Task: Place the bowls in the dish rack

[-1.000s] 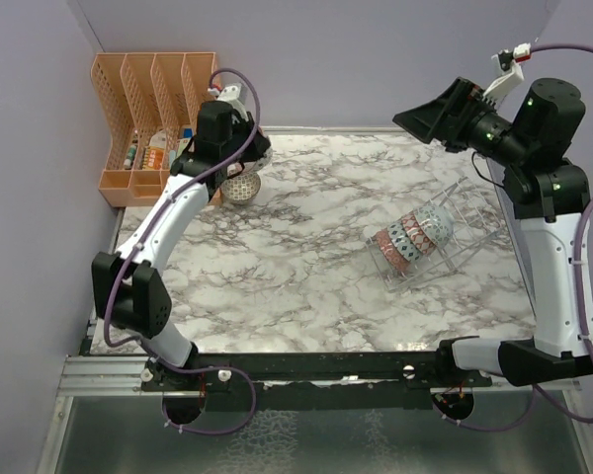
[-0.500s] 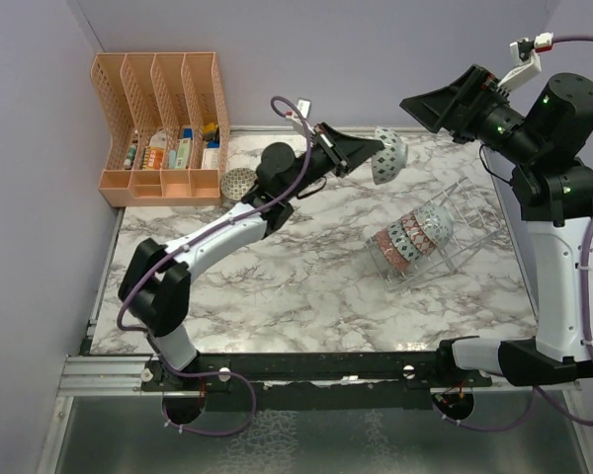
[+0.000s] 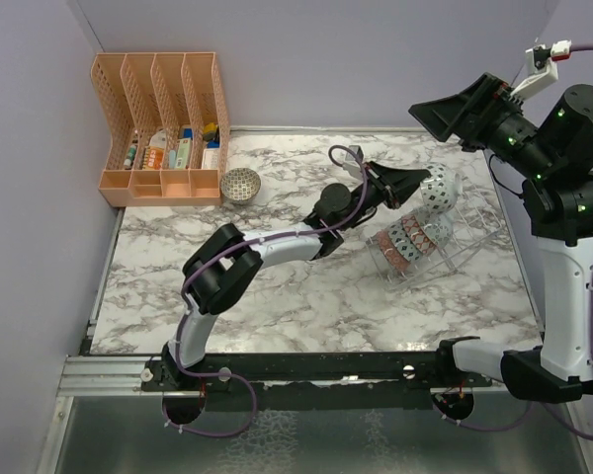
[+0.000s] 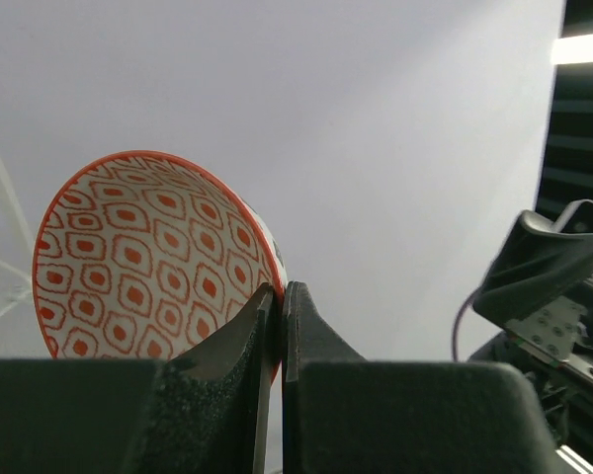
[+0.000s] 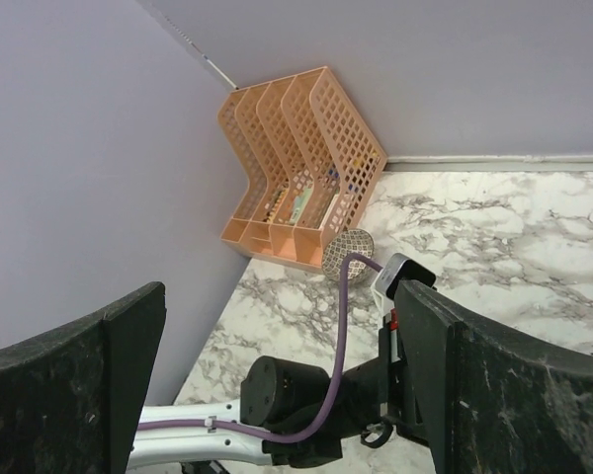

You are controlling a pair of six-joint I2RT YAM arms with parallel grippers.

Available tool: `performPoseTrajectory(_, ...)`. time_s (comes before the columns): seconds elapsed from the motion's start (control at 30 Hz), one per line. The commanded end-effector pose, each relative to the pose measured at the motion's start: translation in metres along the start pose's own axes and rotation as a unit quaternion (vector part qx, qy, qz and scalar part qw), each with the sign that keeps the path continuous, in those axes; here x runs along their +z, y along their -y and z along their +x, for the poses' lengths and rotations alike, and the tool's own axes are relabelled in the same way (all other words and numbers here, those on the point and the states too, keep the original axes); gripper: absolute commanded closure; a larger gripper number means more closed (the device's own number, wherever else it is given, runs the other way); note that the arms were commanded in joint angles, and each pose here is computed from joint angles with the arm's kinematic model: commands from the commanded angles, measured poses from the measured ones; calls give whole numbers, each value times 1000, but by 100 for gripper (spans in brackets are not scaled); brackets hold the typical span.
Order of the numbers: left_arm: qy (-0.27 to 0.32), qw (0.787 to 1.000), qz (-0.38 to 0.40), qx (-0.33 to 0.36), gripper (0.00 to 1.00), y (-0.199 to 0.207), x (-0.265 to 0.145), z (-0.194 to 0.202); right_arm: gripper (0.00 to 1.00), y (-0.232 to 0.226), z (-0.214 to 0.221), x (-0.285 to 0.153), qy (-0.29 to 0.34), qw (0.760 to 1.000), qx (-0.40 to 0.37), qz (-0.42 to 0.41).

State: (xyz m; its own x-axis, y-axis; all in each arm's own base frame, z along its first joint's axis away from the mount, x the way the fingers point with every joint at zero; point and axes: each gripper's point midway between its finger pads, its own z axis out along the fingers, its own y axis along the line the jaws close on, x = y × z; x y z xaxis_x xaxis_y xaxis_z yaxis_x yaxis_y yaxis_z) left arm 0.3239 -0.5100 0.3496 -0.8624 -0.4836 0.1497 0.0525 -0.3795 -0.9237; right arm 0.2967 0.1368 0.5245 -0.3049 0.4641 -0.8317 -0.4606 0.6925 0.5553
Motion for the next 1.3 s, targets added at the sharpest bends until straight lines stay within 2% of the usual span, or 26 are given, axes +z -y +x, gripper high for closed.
performPoseTrajectory(0.0,9,990,130,-61,100,77,7,14,1,0,0,-9,1,1000,-15,12)
performPoseTrajectory(0.37,32,989,79,-125,100,29,14,25,1,5,6,-13,-6,999,-24,22)
performPoseTrajectory(0.6,33,983,87,-156,100,10,24,26,1,8,5,-14,-7,999,-33,34)
performPoseTrajectory(1.27,79,981,8,-176,100,-47,17,10,1,18,15,-12,-19,998,-33,44)
